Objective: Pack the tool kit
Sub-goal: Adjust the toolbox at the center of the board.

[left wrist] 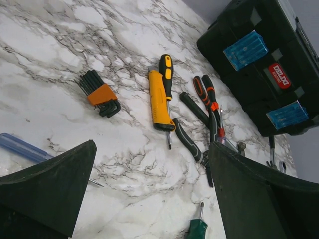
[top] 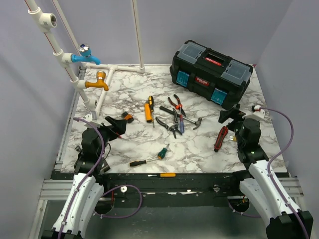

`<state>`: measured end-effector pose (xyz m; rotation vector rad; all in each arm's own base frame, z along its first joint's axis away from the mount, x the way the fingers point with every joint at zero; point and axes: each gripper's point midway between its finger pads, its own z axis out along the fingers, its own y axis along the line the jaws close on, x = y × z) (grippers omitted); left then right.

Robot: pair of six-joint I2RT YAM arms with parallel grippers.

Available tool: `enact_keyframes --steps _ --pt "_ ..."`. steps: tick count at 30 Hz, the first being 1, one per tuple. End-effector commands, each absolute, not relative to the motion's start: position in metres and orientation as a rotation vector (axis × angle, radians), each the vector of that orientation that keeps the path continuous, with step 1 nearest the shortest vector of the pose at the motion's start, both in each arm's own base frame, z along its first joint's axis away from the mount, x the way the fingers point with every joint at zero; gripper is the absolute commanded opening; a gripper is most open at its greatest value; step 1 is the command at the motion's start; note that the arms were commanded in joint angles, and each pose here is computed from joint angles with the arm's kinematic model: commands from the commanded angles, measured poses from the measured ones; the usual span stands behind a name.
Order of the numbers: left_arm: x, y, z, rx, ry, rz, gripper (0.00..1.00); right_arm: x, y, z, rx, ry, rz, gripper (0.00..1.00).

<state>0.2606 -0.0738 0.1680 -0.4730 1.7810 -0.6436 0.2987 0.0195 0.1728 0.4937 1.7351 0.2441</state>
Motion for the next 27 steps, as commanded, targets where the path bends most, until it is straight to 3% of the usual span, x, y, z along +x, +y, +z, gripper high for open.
enact_keyframes --steps 1,5,16,27 --pt "0.257 -0.100 0.190 -0.336 1.753 -0.791 0.99 0.302 0.028 0.205 0.407 1.658 0.289 1.00" --pt "0.257 -0.133 0.190 -0.253 1.760 -0.975 0.98 0.325 0.038 0.252 0.419 1.600 0.361 1.00" --pt "0.284 -0.207 0.209 -0.093 1.799 -1.018 0.98 0.442 0.029 0.341 0.367 1.650 0.346 1.00" --pt "0.305 -0.242 0.212 0.024 1.823 -1.067 0.98 0.555 -0.066 0.305 0.475 1.766 0.430 1.00"
